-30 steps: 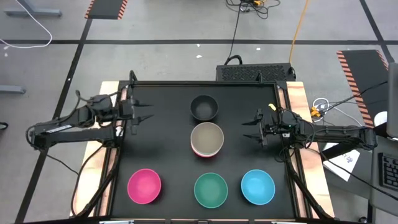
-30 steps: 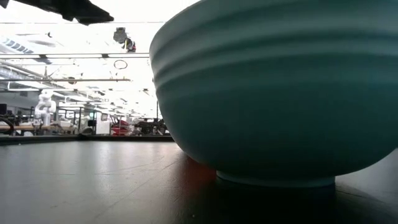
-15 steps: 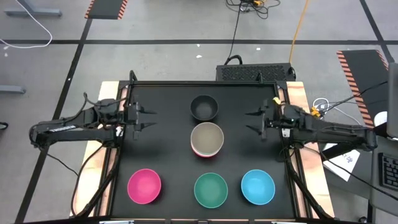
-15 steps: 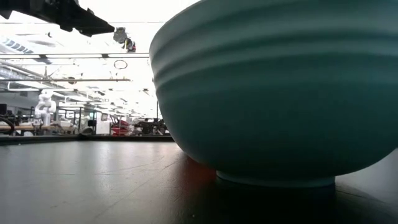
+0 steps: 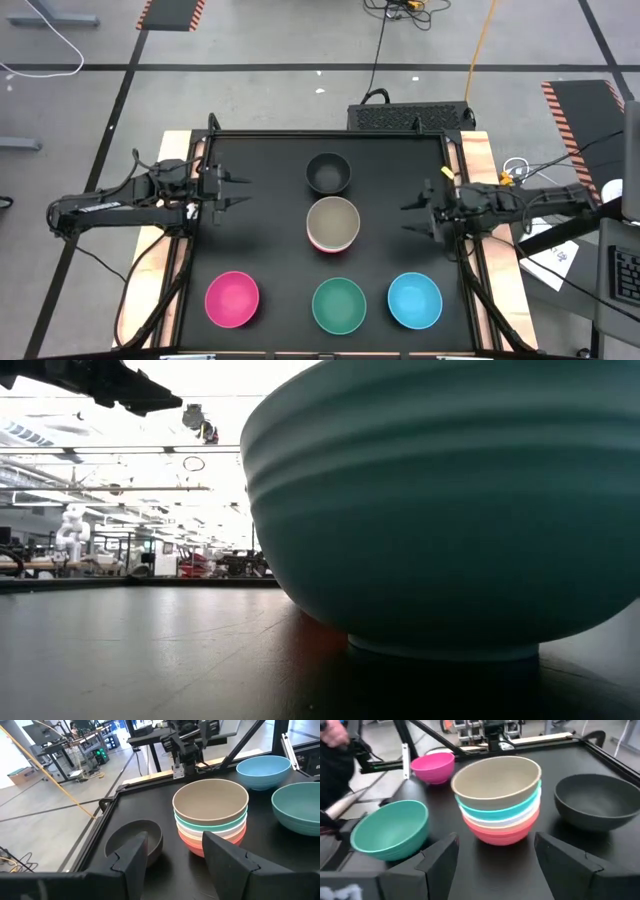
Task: Nest bowls inside each other
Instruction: Stack the blue bowl on the gray bowl
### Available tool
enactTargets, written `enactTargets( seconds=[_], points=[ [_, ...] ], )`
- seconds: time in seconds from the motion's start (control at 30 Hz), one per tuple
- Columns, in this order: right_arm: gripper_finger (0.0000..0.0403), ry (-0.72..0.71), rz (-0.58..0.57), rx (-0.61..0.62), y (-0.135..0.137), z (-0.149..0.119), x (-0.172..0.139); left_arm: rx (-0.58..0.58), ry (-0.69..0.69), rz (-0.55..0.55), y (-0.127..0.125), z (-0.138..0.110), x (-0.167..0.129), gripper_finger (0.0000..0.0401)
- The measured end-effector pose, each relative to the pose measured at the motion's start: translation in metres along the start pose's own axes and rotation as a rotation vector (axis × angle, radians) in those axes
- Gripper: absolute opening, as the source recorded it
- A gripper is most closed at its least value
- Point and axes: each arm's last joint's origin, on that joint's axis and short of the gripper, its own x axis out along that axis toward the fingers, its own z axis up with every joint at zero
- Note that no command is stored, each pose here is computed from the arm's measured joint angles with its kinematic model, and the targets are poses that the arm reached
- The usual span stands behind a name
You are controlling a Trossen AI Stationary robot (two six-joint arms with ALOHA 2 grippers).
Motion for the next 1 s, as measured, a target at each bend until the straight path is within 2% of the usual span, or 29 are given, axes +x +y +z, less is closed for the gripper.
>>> enactTargets(
  seconds=[0.27, 0.43, 0.83, 1.0],
  points=[
    [0.0251, -0.002, 0.026, -0.068, 0.021, -0.008, -0.009, -0.008, 0.001, 0.0, 0.0, 0.0, 0.0, 0.0191],
    [0.0251, 0.091, 0.066, -0.072, 0.032, -0.019, -0.009, -0.007, 0.001, 0.0, 0.0, 0.0, 0.0, 0.0191],
    [0.0251, 0.304, 0.142, 0.053, 0.051, -0.037, -0.001, -0.007, -0.002, 0.001, 0.0, 0.0, 0.0, 0.0191],
    [0.0251, 0.349, 0.122, 0.076, 0.056, -0.042, 0.002, -0.005, -0.003, 0.001, 0.0, 0.0, 0.0, 0.0191]
  ],
)
